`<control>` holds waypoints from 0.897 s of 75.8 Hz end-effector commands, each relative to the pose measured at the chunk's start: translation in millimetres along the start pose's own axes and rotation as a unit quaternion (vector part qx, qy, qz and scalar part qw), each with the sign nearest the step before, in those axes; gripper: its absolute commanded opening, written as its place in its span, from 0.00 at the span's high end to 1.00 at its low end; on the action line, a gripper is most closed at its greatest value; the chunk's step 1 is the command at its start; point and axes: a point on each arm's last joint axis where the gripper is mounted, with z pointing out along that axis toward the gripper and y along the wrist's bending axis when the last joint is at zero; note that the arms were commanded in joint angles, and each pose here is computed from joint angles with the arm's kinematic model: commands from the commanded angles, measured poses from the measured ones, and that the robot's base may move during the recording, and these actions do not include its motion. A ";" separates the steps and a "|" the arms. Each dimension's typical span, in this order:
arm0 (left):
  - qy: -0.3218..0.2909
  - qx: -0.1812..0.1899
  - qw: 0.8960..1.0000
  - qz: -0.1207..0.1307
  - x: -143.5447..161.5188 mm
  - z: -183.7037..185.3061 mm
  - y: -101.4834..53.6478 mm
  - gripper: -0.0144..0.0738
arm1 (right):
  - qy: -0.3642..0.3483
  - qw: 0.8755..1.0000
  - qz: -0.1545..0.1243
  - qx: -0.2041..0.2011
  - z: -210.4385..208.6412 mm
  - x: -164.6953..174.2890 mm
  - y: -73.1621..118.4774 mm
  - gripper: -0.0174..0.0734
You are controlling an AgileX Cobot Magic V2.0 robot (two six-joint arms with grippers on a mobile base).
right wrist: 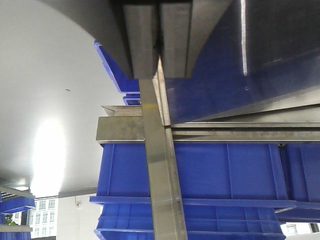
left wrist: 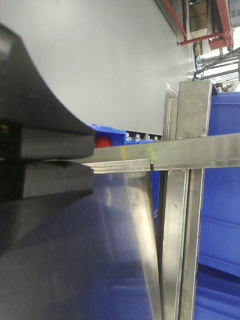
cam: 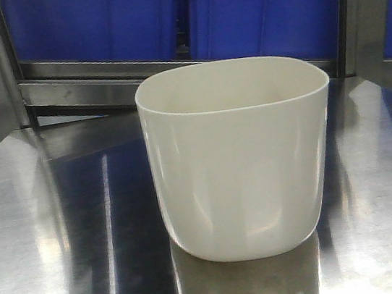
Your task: Move white bin to right shelf second layer
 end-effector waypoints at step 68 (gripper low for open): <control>-0.032 0.000 0.999 -0.003 3.7 1.0 -0.3 0.74 | -0.070 0.998 -0.001 -0.008 -3.0 -16.2 2.3 0.75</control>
